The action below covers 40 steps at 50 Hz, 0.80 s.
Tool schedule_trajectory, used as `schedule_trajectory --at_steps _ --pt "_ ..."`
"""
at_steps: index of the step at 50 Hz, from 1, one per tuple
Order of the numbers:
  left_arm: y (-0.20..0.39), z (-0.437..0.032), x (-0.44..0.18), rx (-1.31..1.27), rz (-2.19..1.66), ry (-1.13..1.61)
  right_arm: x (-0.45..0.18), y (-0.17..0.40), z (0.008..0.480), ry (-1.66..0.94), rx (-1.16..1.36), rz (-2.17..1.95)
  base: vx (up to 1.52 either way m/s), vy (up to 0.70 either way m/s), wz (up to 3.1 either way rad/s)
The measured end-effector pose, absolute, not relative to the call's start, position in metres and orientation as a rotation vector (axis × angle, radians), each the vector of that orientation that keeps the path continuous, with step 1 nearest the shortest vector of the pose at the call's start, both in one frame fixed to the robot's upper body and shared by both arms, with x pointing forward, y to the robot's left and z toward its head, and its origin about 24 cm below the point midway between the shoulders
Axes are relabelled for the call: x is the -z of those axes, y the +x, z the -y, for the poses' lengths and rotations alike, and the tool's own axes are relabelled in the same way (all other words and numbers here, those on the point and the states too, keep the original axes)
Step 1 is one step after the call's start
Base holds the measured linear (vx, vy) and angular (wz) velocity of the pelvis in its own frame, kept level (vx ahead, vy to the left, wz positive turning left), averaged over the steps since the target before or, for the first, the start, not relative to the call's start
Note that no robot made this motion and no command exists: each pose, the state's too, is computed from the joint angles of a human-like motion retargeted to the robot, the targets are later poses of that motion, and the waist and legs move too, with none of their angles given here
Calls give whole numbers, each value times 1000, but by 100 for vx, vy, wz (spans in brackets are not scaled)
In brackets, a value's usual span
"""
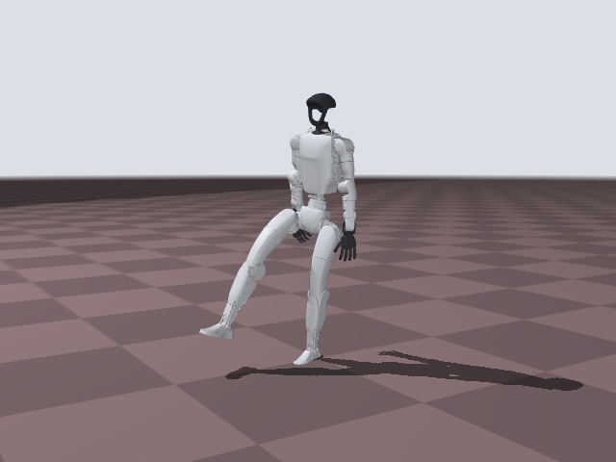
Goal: In place motions
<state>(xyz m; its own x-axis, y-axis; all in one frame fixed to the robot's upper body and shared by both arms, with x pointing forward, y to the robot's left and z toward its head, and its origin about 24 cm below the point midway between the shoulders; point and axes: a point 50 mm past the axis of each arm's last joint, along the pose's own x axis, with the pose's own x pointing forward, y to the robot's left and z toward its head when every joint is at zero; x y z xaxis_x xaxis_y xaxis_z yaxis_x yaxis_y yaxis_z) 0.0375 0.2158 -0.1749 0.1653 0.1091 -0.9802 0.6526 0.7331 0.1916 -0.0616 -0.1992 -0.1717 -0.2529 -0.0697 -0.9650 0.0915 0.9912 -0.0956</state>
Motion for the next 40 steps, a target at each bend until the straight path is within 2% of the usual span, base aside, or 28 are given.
schedule_trajectory --at_steps 5,8,13,17,20,25,30,34,40 --pt "-63 -227 166 320 -1724 745 176 -24 210 -140 93 -1708 11 -6 -127" --pt "-102 -221 158 242 -1799 747 176 0 218 -237 79 -1623 10 -8 -93" --pt "-128 -205 155 236 -1788 646 170 66 226 -343 28 -1404 5 -11 -96" --pt "-136 -210 151 207 -1837 629 166 93 221 -372 -16 -1283 4 -16 -49" --pt "-126 -217 153 177 -1861 627 165 97 215 -378 -54 -1257 -1 -16 -58" --pt "-70 -207 171 142 -1713 469 167 96 209 -421 -140 -1283 -9 -17 4" --pt "-9 -204 178 244 -1543 394 176 55 206 -404 -159 -1440 0 -13 74" --pt "31 -206 177 319 -1412 456 178 3 199 -246 -124 -1633 5 -13 38" --pt "47 -196 176 334 -1321 433 173 -37 198 -164 -119 -1802 0 -9 -1"
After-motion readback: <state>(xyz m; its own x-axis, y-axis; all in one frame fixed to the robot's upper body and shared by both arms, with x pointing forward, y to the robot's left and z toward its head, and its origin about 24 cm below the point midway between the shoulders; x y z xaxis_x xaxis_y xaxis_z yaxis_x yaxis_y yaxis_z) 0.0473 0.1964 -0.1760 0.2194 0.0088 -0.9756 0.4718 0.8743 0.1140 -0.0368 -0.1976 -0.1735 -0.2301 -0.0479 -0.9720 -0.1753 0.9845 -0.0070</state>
